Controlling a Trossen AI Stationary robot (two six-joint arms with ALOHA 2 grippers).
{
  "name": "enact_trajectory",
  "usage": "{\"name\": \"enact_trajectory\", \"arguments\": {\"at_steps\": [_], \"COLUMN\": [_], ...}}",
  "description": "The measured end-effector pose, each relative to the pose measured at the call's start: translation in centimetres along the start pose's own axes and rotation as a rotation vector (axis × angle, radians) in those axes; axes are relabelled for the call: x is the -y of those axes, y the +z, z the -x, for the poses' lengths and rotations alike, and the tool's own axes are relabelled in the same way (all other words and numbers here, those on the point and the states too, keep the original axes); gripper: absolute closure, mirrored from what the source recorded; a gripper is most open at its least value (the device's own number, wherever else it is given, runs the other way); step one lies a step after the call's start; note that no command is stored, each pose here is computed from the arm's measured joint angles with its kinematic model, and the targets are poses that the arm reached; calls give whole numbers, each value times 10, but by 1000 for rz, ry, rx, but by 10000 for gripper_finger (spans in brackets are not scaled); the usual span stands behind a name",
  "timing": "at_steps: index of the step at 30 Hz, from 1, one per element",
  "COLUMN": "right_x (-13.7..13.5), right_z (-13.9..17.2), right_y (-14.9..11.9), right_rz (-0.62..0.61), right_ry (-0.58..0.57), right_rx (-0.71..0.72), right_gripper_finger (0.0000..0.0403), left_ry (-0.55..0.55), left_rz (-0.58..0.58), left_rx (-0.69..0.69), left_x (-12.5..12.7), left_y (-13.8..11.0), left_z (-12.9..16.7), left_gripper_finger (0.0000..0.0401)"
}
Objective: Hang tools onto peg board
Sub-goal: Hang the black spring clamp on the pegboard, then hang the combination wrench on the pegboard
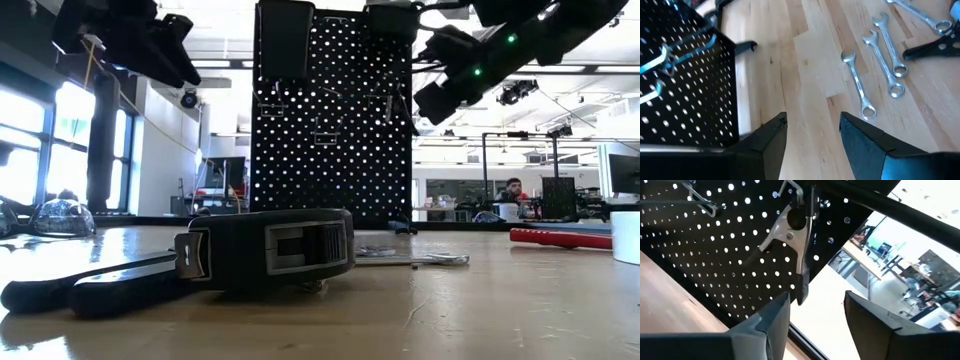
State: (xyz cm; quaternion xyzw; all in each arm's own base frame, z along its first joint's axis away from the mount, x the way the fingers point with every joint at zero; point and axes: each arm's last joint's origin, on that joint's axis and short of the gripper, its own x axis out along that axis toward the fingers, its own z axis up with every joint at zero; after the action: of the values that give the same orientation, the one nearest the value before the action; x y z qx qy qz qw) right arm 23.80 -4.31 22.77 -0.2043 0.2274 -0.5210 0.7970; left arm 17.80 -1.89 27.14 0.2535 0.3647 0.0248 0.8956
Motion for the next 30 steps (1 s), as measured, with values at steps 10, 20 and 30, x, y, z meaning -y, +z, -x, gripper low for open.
{"name": "enact_trajectory", "arguments": {"at_steps": [10,20,30], "right_x": [-19,-39,-65], "right_z": [53,105,132], "right_y": [2,-7,-27], "right_rz": [-10,-148,-226], "right_ry": [30,433,890], "right_rx": [72,144,-31], "right_gripper_finger": [220,220,220], "left_ry": [-113,-247,-236], "left_rz": [70,168,208], "left_rx": [-127,-116,-65], "left_x": [13,35,68], "left_y": [-13,-9,-18], "left_z": [4,13,-8], "left_gripper_finger": [227,227,227]}}
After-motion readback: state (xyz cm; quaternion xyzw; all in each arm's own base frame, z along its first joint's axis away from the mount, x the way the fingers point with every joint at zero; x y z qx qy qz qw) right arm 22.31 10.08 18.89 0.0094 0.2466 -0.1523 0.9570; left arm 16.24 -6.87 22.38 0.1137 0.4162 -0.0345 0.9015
